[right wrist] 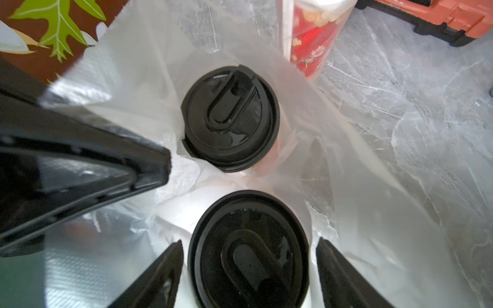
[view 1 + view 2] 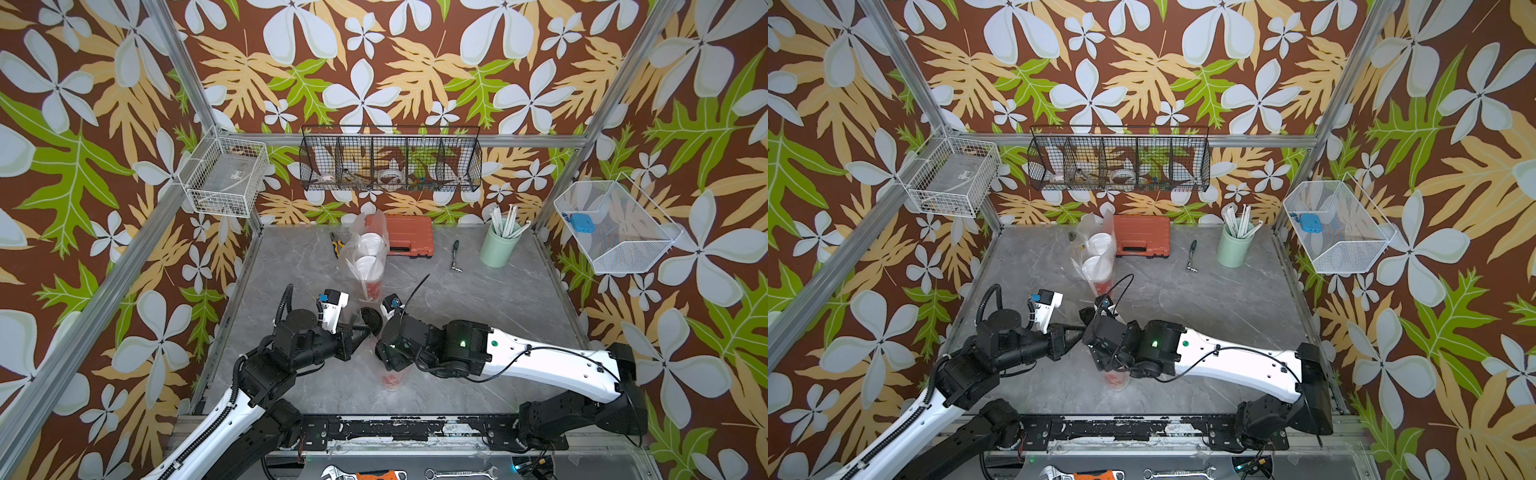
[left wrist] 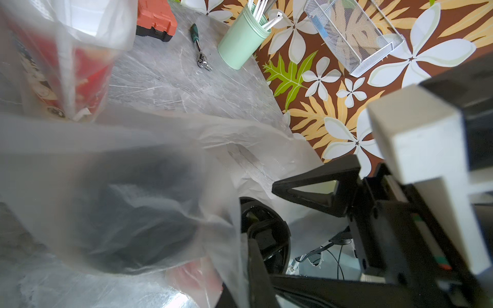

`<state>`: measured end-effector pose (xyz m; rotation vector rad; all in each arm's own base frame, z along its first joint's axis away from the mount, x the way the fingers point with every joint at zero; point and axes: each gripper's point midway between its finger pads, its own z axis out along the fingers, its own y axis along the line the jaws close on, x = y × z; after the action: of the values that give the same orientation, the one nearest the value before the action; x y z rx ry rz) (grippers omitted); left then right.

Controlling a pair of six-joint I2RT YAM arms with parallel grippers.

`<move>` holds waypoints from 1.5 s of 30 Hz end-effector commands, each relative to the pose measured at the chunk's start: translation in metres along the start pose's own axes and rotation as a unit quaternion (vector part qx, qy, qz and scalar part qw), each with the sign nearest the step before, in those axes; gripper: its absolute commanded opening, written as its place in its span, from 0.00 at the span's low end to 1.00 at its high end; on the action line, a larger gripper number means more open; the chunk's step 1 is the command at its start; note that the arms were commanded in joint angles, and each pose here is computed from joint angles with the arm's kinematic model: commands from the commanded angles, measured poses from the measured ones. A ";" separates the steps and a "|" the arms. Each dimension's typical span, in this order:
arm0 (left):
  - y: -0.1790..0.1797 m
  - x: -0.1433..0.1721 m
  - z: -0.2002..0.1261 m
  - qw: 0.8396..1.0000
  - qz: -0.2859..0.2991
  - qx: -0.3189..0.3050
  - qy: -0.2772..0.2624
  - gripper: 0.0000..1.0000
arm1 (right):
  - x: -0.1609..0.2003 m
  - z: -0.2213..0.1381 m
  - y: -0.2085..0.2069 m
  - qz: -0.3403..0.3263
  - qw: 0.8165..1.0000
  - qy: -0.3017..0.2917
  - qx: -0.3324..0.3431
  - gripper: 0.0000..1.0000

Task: Pack milk tea into plastic carrier bags
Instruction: Place the milk tea cup in the plastic carrier bag, then adjust the plastic carrier bag at the center of the board.

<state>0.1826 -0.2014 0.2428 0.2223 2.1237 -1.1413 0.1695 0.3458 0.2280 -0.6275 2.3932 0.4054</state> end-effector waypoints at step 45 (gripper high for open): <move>0.007 0.004 -0.004 0.999 -0.029 0.006 -0.030 0.00 | -0.136 0.010 -0.091 -0.057 0.987 -0.030 -0.145 0.63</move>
<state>0.1788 -0.1937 0.2322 0.1282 2.1061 -1.1752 0.3459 0.2931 0.2928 -0.7140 2.2776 0.6129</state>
